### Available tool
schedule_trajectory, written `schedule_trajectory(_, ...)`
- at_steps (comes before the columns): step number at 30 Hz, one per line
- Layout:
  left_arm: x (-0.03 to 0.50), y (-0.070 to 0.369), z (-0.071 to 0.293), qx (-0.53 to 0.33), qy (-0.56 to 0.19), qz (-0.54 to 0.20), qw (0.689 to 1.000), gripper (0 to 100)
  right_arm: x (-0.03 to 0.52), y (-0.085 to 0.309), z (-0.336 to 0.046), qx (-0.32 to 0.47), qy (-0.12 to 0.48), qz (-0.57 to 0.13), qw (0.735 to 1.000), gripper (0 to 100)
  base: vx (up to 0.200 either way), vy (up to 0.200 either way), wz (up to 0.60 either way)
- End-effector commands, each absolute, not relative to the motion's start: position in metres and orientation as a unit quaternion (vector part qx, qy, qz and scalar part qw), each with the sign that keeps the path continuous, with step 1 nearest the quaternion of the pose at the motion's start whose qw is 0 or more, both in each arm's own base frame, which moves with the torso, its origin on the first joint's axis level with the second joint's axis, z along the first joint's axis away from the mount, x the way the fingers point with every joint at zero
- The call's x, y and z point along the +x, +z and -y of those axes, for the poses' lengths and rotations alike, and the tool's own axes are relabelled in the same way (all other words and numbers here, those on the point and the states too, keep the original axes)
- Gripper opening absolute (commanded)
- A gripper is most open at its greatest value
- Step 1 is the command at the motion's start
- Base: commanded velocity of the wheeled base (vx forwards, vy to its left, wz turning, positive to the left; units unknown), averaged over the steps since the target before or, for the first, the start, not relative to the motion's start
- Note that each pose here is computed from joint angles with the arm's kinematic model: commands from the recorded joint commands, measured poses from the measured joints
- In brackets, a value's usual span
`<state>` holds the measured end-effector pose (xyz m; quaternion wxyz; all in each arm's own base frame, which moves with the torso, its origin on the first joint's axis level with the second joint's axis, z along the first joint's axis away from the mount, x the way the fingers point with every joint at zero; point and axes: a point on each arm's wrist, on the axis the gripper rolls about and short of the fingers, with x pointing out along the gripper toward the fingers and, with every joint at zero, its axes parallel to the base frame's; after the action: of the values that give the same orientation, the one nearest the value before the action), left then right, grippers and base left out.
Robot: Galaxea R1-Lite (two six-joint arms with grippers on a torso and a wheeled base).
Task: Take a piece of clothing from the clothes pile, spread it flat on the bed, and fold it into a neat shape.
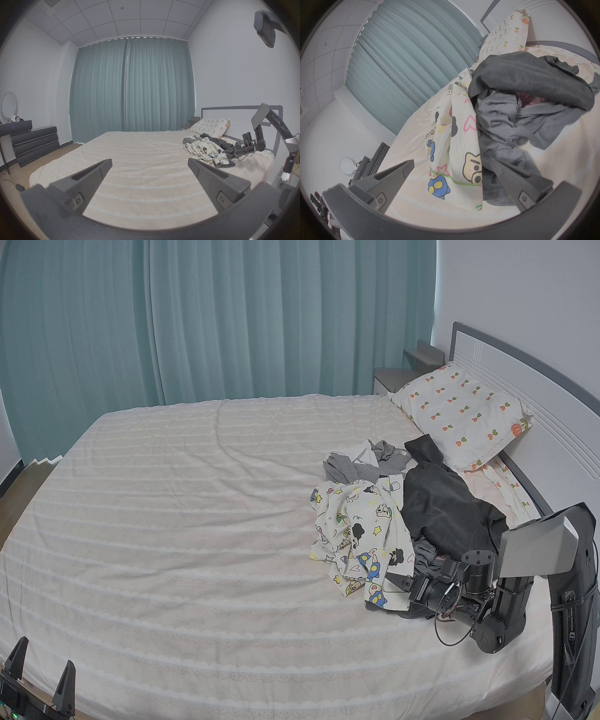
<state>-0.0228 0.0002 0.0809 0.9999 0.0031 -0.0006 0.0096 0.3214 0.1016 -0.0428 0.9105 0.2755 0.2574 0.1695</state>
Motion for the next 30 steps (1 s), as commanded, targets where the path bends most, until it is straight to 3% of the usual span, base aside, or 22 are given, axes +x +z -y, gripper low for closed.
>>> schedule_trajectory(1,-0.023,0.076,0.0,0.003,0.011,0.001,1.0,100,0.32,-0.052,-0.103,0.274,0.169,-0.268,0.908,100,0.0,0.0,0.0)
schedule_trajectory(30,-0.023,0.076,0.0,0.003,0.01,0.001,1.0,100,0.307,-0.011,-0.148,0.264,0.247,-0.225,0.905,100,0.0,0.0,0.0)
